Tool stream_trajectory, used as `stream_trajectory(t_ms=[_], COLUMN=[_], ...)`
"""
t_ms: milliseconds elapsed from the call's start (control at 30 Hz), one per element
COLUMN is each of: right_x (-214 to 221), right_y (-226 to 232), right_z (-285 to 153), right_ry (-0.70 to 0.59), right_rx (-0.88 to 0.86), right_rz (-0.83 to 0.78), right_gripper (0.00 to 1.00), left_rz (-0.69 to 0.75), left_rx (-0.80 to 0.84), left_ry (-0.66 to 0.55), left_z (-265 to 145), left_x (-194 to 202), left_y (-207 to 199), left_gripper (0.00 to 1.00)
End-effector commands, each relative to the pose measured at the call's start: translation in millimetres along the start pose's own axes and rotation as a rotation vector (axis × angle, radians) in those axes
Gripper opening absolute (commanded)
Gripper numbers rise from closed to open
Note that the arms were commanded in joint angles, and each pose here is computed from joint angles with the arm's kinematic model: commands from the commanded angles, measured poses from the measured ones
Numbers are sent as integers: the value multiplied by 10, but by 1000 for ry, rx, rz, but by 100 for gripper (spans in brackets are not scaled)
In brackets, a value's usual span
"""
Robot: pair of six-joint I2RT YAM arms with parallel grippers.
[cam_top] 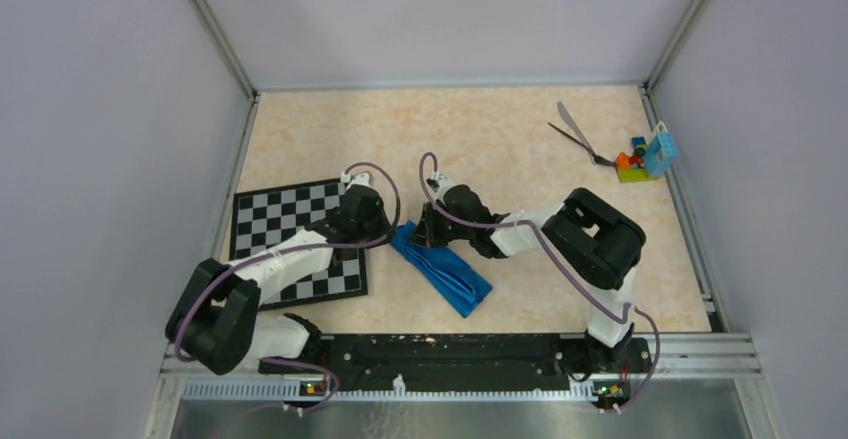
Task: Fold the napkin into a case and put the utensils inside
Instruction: Grasp the top corner of the smaller rectangle folded napkin from the folded napkin.
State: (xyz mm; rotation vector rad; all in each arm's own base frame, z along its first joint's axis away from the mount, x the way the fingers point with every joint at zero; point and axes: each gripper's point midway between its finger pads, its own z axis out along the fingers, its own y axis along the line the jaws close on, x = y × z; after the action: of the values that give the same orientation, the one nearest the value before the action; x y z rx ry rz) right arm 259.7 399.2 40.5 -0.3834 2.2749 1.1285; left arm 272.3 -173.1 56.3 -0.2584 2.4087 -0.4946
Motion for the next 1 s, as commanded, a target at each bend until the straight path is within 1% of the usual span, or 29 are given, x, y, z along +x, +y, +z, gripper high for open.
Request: stream_trajectory(t_ms=[0, 33, 167, 233, 333, 467, 600, 700, 800, 867, 967], right_x=[-335, -357, -442, -419, -407, -416, -471, -448, -425, -369, -253], right_y=[158, 154, 124, 78, -11, 79, 264, 254, 135, 8, -166], right_z=[166, 209, 353, 424, 416, 256, 11, -144, -283, -350, -432], right_ry=[-91, -97, -145, -145, -153, -120, -90, -68, -69, -66, -69], right_rx=[-54, -54, -59, -51, -15, -20, -43, -36, -18, 2, 18], right_rz=[-2, 2, 39, 51, 55, 20, -21, -46, -49, -44, -35], right_gripper=[0, 0, 0, 0, 0, 13, 19, 20, 18, 10, 2], left_rz=[8, 6, 5, 7, 6, 19, 33, 40, 47, 47, 41], left_rx=[96, 104, 133, 138, 130, 119, 107, 114, 152, 172, 183], left_ry=[14, 40, 53, 55, 47, -6, -43, -47, -8, 24, 32], left_z=[152, 186, 290, 301, 260, 67, -61, -68, -2, 62, 139], left_x=[-87, -19, 33, 46, 21, -124, -261, -295, -239, -185, -170], left_y=[-259, -263, -315, -326, -323, -314, -336, -364, -444, -491, -517], left_gripper=[21, 20, 19, 19, 19, 24, 27, 27, 24, 22, 21])
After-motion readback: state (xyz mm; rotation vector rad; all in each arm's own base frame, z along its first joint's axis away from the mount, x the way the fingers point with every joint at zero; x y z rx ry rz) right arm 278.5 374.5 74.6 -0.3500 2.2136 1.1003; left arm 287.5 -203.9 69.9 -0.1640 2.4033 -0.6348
